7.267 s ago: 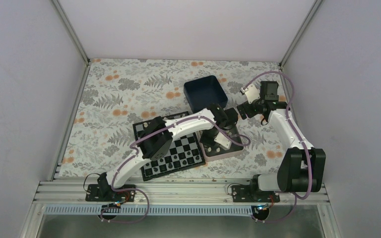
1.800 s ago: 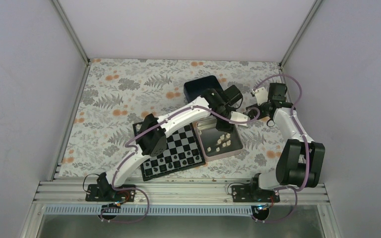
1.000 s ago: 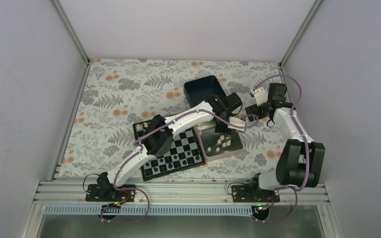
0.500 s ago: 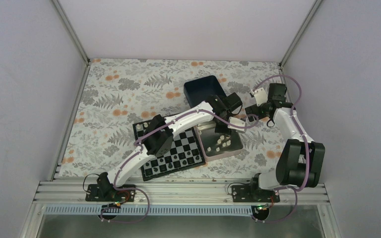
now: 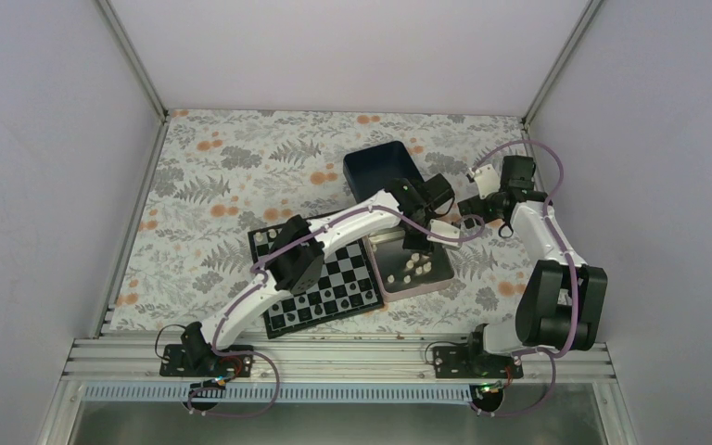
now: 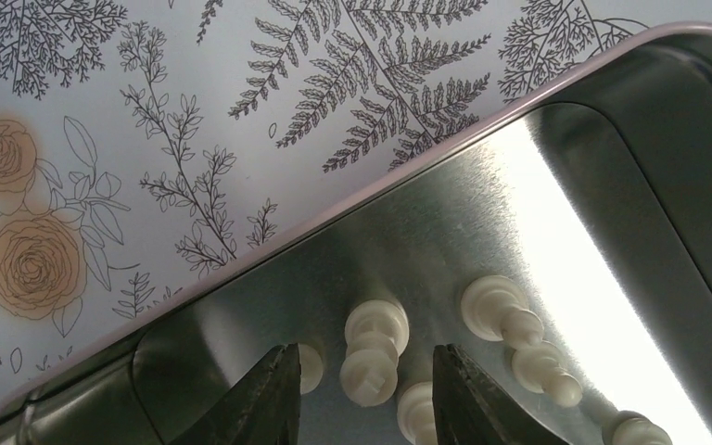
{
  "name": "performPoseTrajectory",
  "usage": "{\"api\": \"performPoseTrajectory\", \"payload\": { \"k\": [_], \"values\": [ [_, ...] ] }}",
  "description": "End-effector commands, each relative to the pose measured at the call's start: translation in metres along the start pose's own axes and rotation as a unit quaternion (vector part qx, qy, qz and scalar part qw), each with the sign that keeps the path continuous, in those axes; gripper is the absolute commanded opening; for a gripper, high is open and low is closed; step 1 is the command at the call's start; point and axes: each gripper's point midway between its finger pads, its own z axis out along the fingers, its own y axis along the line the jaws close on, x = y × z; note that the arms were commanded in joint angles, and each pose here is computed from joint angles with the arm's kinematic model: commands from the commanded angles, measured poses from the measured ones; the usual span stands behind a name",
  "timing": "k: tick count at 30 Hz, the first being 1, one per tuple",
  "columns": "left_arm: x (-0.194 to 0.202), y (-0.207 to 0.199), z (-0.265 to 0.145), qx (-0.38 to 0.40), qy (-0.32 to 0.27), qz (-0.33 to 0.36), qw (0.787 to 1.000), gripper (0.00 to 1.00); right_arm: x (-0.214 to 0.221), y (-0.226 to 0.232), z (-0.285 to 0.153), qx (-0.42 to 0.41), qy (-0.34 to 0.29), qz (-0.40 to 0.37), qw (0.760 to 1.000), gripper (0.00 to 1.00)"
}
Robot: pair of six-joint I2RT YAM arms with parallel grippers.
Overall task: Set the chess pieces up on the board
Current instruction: Pick up the chess piece from the storage box.
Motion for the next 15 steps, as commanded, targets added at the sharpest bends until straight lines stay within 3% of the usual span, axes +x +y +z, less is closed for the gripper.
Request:
{"api": "performPoseTrajectory", "payload": {
  "k": [1, 6, 15],
  "values": [
    [-0.006, -0.0081, 0.0068, 0.009, -0.001, 0.017, 1.0, 0.36, -0.0089, -0.0028, -0.0032, -0.003, -0.013, -0.002, 1.0, 1.0],
    [-0.006, -0.0103, 0.0098, 0.015, -0.004, 0.015, 1.0, 0.28, -0.008, -0.0025, -0.0026, -0.004, -0.012, -0.002, 1.0, 1.0],
    [-0.0014, -0.009, 0.0131, 0.011, 0.006, 0.016, 1.0, 0.26, -0.0081, -0.0021, -0.0027, -0.004, -0.012, -0.002, 1.0, 1.0]
  ]
}}
